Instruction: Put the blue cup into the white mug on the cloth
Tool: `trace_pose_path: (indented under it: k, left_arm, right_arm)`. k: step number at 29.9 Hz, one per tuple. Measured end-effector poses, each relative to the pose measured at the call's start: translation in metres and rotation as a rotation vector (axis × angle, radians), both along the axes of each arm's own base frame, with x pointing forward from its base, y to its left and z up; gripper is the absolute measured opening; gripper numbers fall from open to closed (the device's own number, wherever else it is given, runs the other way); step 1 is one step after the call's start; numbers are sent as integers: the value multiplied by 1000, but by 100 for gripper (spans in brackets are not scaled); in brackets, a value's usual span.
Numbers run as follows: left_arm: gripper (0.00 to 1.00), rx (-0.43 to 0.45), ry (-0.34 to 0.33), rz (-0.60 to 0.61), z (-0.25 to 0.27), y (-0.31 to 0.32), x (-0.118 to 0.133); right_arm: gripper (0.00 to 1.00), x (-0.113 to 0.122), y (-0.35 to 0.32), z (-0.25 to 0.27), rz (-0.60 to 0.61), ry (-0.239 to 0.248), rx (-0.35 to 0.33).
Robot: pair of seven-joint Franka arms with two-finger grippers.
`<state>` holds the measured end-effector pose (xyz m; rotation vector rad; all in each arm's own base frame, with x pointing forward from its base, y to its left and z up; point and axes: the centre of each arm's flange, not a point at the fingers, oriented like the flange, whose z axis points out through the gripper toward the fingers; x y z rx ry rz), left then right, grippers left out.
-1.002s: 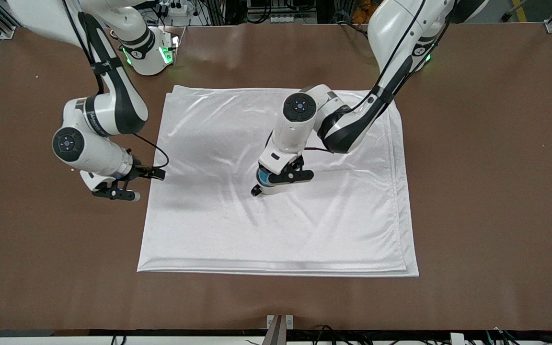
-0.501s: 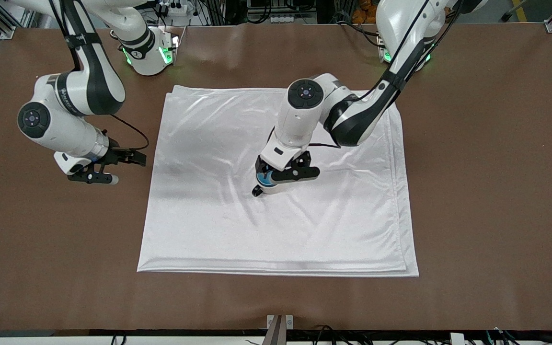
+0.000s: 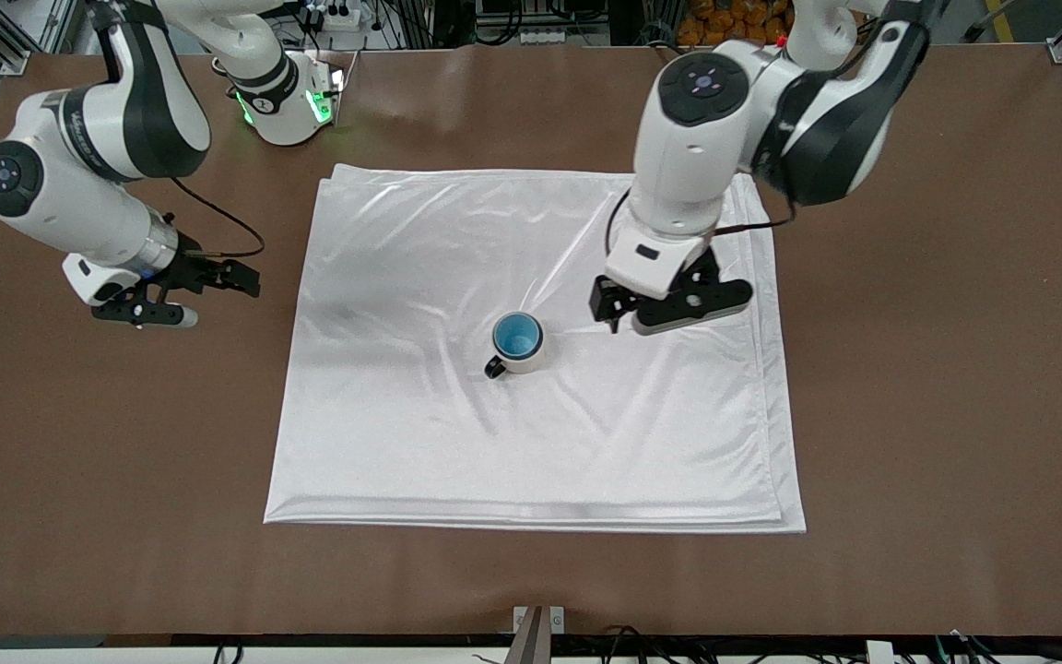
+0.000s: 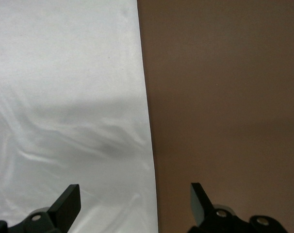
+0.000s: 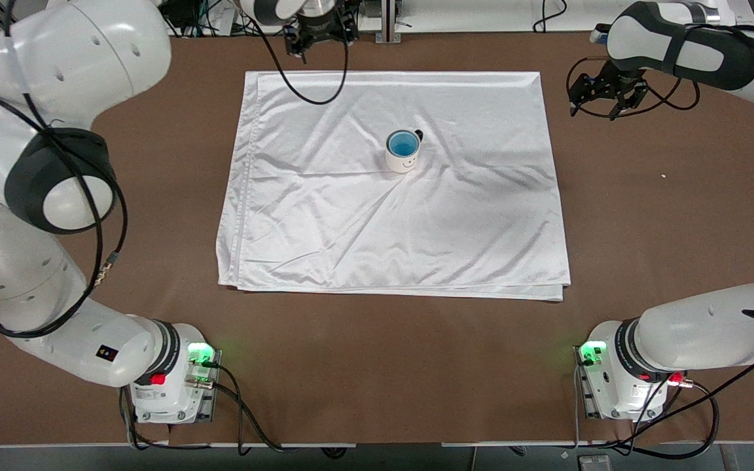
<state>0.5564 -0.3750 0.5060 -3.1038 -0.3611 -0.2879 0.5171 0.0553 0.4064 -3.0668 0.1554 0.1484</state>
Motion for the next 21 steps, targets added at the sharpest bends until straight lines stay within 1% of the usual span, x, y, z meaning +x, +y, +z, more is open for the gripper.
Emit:
trace_pose_path:
  k: [4, 9, 12, 16, 21]
  left_arm:
    - [100, 62, 31, -46, 28, 51, 7]
    - [100, 91, 60, -56, 47, 97, 12]
    - [100, 82, 76, -58, 52, 113, 10]
    - [100, 55, 100, -69, 57, 138, 8]
    - [100, 1, 128, -59, 63, 183, 8]
  right_arm:
    - [100, -12, 0, 32, 4, -19, 4]
    - [100, -28, -2, 69, 8, -36, 7]
    - [100, -34, -4, 90, 10, -29, 7]
    - [100, -33, -10, 125, 5, -27, 6]
    - [100, -28, -21, 161, -10, -55, 6]
